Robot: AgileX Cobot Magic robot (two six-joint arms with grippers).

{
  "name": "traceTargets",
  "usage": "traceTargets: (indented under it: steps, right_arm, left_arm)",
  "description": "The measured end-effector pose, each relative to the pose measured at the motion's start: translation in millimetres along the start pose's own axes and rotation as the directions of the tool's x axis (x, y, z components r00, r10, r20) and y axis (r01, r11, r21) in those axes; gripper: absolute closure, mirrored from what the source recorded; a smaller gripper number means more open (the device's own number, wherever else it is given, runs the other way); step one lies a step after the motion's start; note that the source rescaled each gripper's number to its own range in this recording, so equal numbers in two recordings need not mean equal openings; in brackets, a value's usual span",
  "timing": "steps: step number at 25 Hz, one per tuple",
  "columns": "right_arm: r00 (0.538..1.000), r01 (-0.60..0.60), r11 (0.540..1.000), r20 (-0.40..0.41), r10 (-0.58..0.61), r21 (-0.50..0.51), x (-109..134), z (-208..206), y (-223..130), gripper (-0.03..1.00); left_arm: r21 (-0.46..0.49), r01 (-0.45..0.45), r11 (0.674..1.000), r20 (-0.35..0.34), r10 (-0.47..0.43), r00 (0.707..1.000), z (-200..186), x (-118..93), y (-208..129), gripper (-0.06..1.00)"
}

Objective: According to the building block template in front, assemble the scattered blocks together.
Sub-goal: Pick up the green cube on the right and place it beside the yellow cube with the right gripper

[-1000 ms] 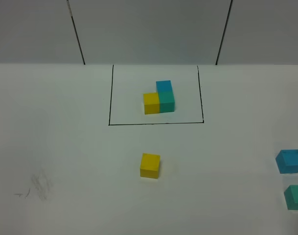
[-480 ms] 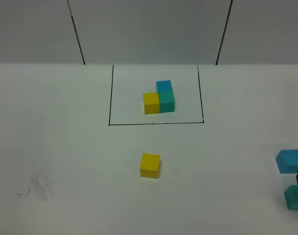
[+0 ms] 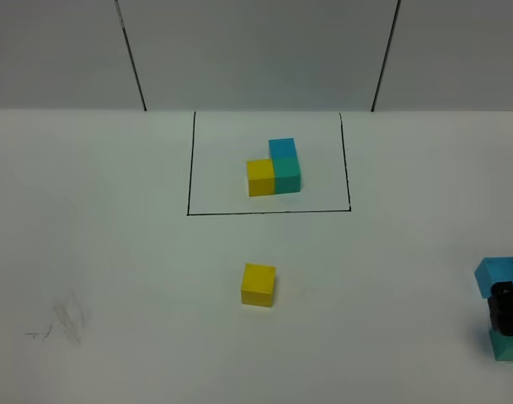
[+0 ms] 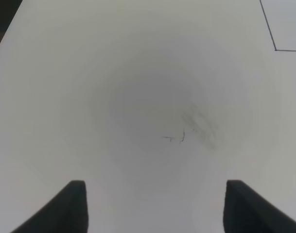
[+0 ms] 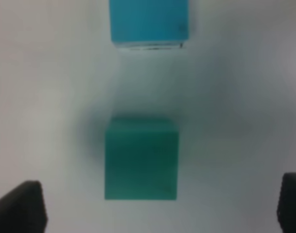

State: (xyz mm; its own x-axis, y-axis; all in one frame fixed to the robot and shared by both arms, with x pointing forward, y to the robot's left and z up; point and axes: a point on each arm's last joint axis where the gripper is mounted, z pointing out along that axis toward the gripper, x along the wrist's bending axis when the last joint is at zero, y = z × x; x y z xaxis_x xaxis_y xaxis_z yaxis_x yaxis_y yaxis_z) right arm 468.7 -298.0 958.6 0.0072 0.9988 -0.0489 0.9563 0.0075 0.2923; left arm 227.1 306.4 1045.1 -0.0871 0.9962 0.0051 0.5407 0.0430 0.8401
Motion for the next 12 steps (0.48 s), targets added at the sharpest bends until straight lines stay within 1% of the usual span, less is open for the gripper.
traceTargets:
  steps: [5,9,12]
  right_arm:
    - [1.000,-0.002,1.000,-0.005,0.002,0.028,1.2,12.4,1.4,-0.03]
    - [1.000,-0.011,1.000,-0.017,0.011,0.012,2.9,23.3,-1.5,-0.03]
    - [0.999,-0.022,1.000,-0.026,0.023,0.020,4.1,31.7,-5.6,-0.02]
  left_arm:
    - [0.000,0.000,1.000,0.000,0.000,1.000,0.0,0.0,0.0,0.58]
    - [0.000,0.000,1.000,0.000,0.000,1.000,0.0,0.0,0.0,0.58]
    - [0.000,0.000,1.000,0.000,0.000,1.000,0.0,0.0,0.0,0.58]
